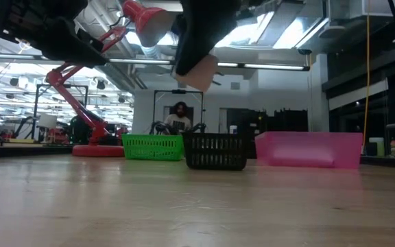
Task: Pick and place items into bin
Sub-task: Put the pink charger adapter into the black bin
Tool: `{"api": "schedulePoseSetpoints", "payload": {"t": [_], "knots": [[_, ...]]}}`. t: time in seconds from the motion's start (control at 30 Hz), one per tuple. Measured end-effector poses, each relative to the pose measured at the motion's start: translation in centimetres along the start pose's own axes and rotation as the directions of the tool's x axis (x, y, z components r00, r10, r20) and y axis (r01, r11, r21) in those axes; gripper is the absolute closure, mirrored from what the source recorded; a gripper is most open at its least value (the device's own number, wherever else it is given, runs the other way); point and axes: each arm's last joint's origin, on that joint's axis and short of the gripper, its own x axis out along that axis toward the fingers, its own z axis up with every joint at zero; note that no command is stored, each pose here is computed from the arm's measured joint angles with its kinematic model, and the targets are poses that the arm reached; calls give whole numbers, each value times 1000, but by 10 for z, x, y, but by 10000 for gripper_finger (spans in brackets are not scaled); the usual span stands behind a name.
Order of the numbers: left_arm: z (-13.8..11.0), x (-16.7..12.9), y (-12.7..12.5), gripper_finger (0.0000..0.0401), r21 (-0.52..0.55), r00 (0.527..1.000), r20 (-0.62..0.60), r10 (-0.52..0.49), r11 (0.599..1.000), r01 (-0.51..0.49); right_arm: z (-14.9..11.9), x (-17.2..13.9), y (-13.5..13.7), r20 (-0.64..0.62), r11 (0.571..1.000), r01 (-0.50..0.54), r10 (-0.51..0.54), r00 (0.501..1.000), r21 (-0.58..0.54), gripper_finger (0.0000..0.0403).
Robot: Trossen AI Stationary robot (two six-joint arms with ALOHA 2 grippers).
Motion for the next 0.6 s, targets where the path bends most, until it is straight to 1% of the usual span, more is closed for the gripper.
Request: {"api": "schedulePoseSetpoints", "payload": {"t": [0.27,0.33,0.47,0.53,0.6], "knots": [[0,0,0,398,0,1000,-4,-2,1000,2,5,0,-1,55,1000,8,-9,998,22,312],[0,0,0,398,0,1000,-3,-2,1000,2,5,6,0,86,999,17,-20,996,36,312],[-1,0,0,398,0,1000,-6,-3,1000,3,-5,21,2,89,999,21,-24,996,38,312],[-1,0,0,398,1,1000,-10,-3,1000,3,-9,19,2,97,997,55,-61,993,62,312],[-2,0,0,398,-1,1000,-14,-3,1000,3,-10,12,0,145,995,66,-76,986,75,312]]}}
